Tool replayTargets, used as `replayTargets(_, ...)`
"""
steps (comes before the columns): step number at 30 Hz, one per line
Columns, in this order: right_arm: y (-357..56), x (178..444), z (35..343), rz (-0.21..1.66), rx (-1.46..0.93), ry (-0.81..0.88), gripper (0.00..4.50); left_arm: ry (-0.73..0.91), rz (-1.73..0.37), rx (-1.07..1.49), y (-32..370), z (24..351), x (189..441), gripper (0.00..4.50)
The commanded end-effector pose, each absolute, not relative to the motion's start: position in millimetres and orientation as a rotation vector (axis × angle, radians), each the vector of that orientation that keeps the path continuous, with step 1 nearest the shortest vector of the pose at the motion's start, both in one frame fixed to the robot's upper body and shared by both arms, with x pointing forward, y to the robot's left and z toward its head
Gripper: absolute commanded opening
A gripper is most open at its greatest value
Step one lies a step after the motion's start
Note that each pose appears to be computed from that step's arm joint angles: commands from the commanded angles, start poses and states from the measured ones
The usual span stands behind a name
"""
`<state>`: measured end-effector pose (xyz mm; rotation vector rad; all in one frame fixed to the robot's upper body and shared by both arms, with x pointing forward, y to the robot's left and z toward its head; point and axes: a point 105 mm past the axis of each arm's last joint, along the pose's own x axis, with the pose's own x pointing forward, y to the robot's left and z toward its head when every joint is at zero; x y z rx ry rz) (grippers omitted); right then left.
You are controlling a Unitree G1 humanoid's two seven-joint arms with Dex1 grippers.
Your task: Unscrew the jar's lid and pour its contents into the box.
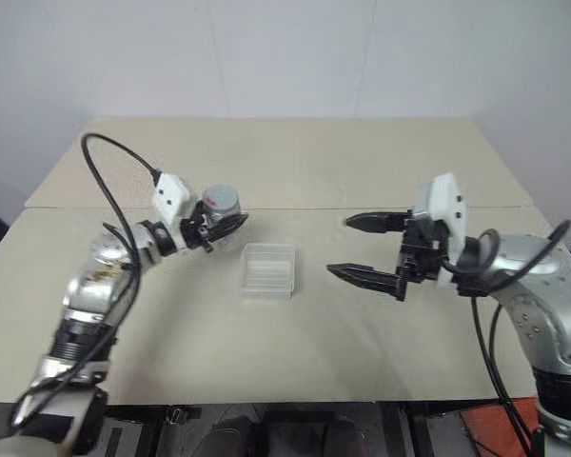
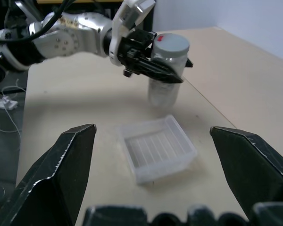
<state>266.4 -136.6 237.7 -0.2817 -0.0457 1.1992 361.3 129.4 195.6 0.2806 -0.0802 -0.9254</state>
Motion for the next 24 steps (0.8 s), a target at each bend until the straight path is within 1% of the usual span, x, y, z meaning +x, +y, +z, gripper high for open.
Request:
replayTargets(1,-122,265,249,1.227,-0.273,-0.094,4.5,-0.135,-1.187,0.252,125,220,337,2.09)
replayTargets(4,-110,267,255,1.244,-0.233,-0.115,4.5,-0.153,-1.349,0.218,109,218,323,2.09)
replayTargets(7,-96,270,258,1.25,-0.21,-0.115,4.5,-0.157,-1.419,0.208,91,212,324,2.09)
replayTargets(9,-85,277,258,1.226,-0.21,-0.096,4.5,-0.164,-1.46,0.208,81,211,327,2.09)
replayTargets(12,-74,287,258,1.189,-0.213,-0.072,4.5,-0.182,-1.506,0.201,70,213,329,2.09)
replayTargets(16,-62,293,264,1.172,-0.222,-0.07,4.5,-0.193,-1.545,0.205,61,214,332,2.09)
replayTargets(24,-46,304,263,1.134,-0.235,-0.057,4.5,-0.218,-1.572,0.241,60,218,334,2.09)
